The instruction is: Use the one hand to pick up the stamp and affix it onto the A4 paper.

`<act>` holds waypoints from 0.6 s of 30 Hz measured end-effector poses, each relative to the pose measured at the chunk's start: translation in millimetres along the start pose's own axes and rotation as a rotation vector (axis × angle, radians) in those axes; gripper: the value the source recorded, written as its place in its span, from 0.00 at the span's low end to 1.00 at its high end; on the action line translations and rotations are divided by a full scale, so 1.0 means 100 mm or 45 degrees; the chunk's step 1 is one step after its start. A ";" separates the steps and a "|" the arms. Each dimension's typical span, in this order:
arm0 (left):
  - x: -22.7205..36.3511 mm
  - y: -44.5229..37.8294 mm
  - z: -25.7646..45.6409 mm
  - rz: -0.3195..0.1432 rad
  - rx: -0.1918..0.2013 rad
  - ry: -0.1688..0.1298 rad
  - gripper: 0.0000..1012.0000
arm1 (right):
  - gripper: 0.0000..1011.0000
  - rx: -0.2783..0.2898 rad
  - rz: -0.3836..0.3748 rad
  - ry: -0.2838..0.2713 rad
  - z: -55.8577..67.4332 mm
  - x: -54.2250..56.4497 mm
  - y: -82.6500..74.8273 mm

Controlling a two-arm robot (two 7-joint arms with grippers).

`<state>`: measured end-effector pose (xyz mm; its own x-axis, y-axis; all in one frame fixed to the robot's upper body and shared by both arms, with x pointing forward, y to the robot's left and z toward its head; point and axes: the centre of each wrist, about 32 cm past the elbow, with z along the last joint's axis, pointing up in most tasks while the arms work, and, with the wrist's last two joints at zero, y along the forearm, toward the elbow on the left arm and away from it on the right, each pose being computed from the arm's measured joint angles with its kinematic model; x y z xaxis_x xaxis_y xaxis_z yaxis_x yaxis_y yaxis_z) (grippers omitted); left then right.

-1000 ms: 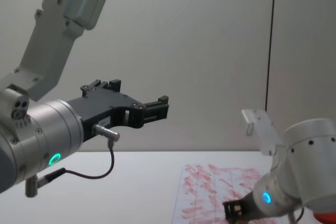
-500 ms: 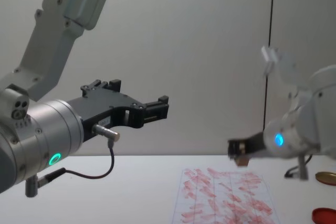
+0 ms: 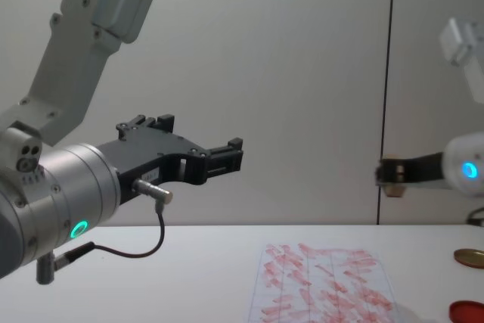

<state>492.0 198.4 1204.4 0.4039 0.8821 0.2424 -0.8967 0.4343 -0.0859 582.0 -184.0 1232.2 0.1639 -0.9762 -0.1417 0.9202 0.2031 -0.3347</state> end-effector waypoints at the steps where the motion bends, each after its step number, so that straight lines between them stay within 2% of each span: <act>1: 0.000 0.000 0.000 0.000 0.000 0.000 0.98 | 0.22 0.006 -0.004 0.001 0.00 0.02 -0.01; 2: 0.000 0.000 0.000 0.000 0.000 0.000 0.98 | 0.22 0.011 -0.018 0.003 -0.02 0.08 -0.02; 9: 0.000 0.000 0.000 0.000 0.000 0.000 0.98 | 0.22 0.014 -0.079 0.015 -0.07 0.28 -0.06; 12: 0.000 0.000 0.000 0.000 0.000 0.000 0.98 | 0.22 -0.006 -0.125 0.028 -0.12 0.40 -0.05; 18: 0.000 0.000 0.000 0.000 0.000 0.000 0.98 | 0.22 -0.060 -0.185 0.051 -0.17 0.54 0.02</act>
<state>492.0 198.4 1204.4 0.4040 0.8820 0.2425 -0.8967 0.4343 -0.0859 586.4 -235.4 1208.6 0.0153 -0.9919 -0.1257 0.9153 0.0645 -0.3977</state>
